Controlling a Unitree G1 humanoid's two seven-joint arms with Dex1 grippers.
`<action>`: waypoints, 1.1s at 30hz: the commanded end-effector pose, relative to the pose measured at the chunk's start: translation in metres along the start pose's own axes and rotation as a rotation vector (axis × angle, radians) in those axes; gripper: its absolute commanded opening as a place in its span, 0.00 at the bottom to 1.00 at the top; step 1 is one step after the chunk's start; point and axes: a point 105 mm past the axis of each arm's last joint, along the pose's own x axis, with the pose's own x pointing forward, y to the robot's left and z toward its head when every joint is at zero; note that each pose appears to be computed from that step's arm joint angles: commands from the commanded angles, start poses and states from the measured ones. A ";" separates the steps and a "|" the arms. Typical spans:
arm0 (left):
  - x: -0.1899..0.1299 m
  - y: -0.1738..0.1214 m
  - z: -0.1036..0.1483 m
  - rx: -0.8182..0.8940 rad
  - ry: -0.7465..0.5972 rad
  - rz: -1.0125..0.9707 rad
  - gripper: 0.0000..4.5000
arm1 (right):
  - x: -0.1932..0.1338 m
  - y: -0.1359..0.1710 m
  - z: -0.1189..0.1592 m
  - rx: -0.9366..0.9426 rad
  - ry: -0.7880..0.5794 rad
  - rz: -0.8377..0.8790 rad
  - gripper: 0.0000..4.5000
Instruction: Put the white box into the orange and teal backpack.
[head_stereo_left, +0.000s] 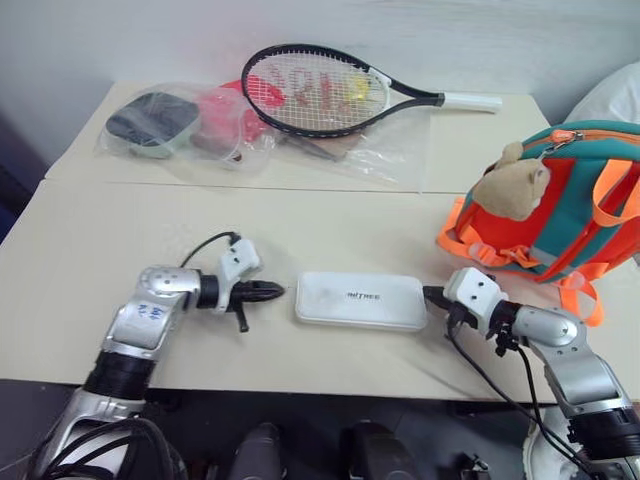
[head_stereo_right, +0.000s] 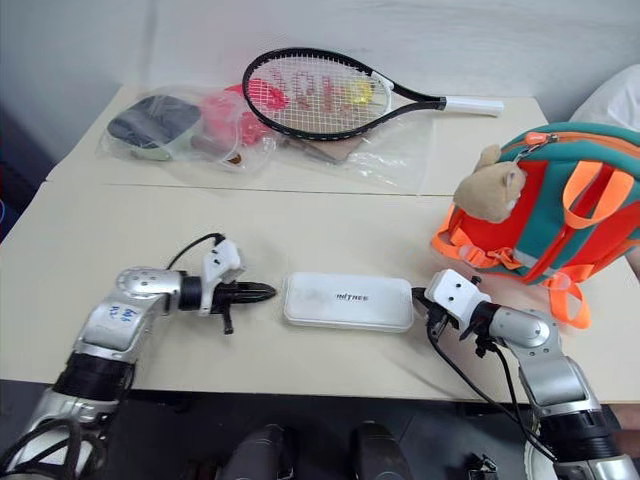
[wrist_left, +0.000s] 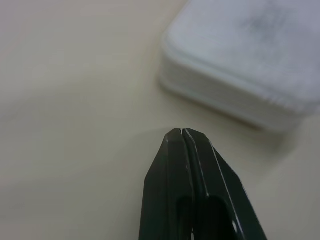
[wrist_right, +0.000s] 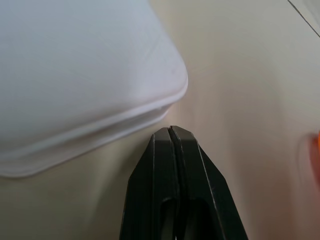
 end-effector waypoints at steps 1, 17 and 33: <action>-0.028 0.000 -0.006 -0.311 -0.013 -0.014 0.19 | -0.011 -0.011 -0.003 -0.022 0.025 -0.024 0.00; 0.028 -0.026 0.030 -1.247 0.123 -0.460 0.80 | -0.010 -0.010 0.003 -0.035 -0.001 0.006 0.00; 0.054 -0.057 0.053 -1.232 0.087 -0.593 0.80 | 0.010 0.026 0.027 -0.025 -0.115 0.090 0.00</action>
